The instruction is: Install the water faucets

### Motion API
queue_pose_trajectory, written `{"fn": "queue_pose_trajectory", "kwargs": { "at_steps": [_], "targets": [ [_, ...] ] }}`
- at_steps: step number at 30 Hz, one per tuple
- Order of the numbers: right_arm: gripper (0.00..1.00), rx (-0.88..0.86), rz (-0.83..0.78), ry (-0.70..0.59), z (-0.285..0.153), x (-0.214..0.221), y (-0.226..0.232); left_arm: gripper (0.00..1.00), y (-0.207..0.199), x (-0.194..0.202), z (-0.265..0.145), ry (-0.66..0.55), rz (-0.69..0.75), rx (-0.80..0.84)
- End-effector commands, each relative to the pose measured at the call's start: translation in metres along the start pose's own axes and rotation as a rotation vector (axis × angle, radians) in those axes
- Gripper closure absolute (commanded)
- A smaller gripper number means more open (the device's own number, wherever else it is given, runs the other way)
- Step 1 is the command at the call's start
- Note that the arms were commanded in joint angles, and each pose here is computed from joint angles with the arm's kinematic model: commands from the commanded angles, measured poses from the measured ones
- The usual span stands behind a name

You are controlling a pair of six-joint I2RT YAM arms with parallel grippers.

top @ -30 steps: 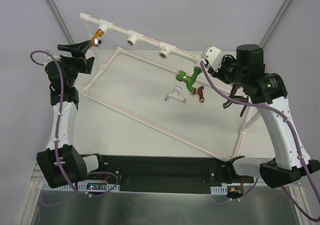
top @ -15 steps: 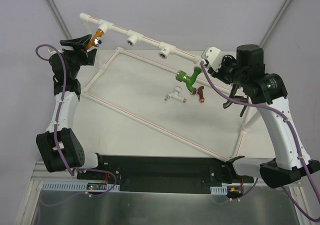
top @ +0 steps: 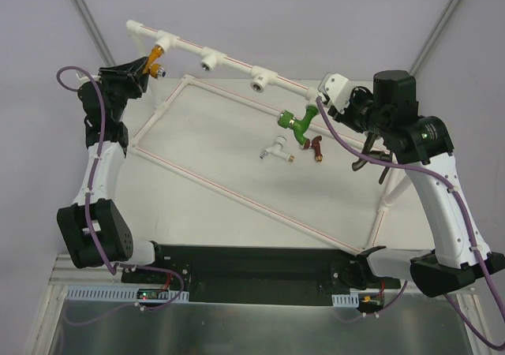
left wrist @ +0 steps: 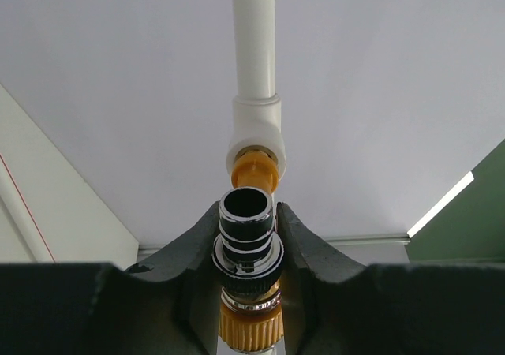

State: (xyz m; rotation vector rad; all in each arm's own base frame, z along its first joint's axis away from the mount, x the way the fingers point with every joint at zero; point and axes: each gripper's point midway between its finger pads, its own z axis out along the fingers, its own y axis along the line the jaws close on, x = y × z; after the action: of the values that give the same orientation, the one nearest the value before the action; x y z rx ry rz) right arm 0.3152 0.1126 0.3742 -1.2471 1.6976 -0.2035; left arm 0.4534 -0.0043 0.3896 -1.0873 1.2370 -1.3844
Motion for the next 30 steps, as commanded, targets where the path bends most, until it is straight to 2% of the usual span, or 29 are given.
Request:
{"fn": "queue_pose_trajectory", "kwargs": {
  "at_steps": [1,5,6,8,9,11,12,14,15,17,18,23,25,26,28,29,30],
  "targets": [
    [0.98,-0.024,0.051,-0.103,-0.018,-0.022,0.011,0.97,-0.048,0.020,-0.002,0.087,0.158,0.145],
    [0.98,-0.020,0.049,-0.107,-0.020,-0.023,0.010,1.00,-0.042,0.032,0.003,0.173,0.293,0.138],
    [0.98,-0.021,0.049,-0.106,-0.019,-0.022,0.010,1.00,-0.042,0.033,0.005,0.183,0.377,0.139],
    [0.98,-0.023,0.047,-0.104,-0.019,-0.022,0.011,1.00,-0.037,0.033,0.007,0.203,0.460,0.128],
    [0.98,-0.021,0.046,-0.104,-0.019,-0.022,0.011,1.00,-0.036,0.035,0.007,0.217,0.569,0.148],
    [0.98,-0.020,0.044,-0.105,-0.019,-0.022,0.011,1.00,-0.033,0.034,0.005,0.219,0.697,0.158],
    [0.98,-0.015,0.042,-0.105,-0.020,-0.022,0.010,1.00,-0.028,0.031,0.005,0.213,0.854,0.175],
    [0.98,-0.020,0.041,-0.105,-0.019,-0.021,0.011,1.00,-0.024,0.030,0.000,0.196,1.030,0.175],
    [0.98,-0.017,0.041,-0.107,-0.020,-0.022,0.011,1.00,-0.016,0.029,-0.001,0.191,1.212,0.190],
    [0.99,-0.018,0.039,-0.108,-0.020,-0.022,0.010,1.00,-0.014,0.031,-0.007,0.171,1.420,0.212],
    [0.98,-0.020,0.040,-0.107,-0.020,-0.021,0.011,1.00,-0.003,0.037,-0.007,0.180,1.607,0.231],
    [0.98,-0.024,0.039,-0.113,-0.019,-0.023,0.012,1.00,-0.002,0.040,-0.010,0.120,2.100,0.244],
    [0.98,-0.026,0.037,-0.120,-0.020,-0.024,0.012,1.00,0.002,0.051,-0.008,0.126,2.221,0.262],
    [0.98,-0.026,0.037,-0.120,-0.019,-0.024,0.012,1.00,0.003,0.044,-0.006,0.102,2.351,0.230],
    [0.98,-0.025,0.035,-0.117,-0.019,-0.024,0.013,1.00,0.013,0.047,-0.004,0.123,2.477,0.211],
    [0.98,-0.020,0.035,-0.120,-0.021,-0.024,0.012,1.00,0.019,0.049,-0.002,0.131,2.613,0.190],
    [0.98,-0.020,0.035,-0.118,-0.021,-0.024,0.012,1.00,0.026,0.051,0.000,0.151,2.677,0.176]
  ]
}}
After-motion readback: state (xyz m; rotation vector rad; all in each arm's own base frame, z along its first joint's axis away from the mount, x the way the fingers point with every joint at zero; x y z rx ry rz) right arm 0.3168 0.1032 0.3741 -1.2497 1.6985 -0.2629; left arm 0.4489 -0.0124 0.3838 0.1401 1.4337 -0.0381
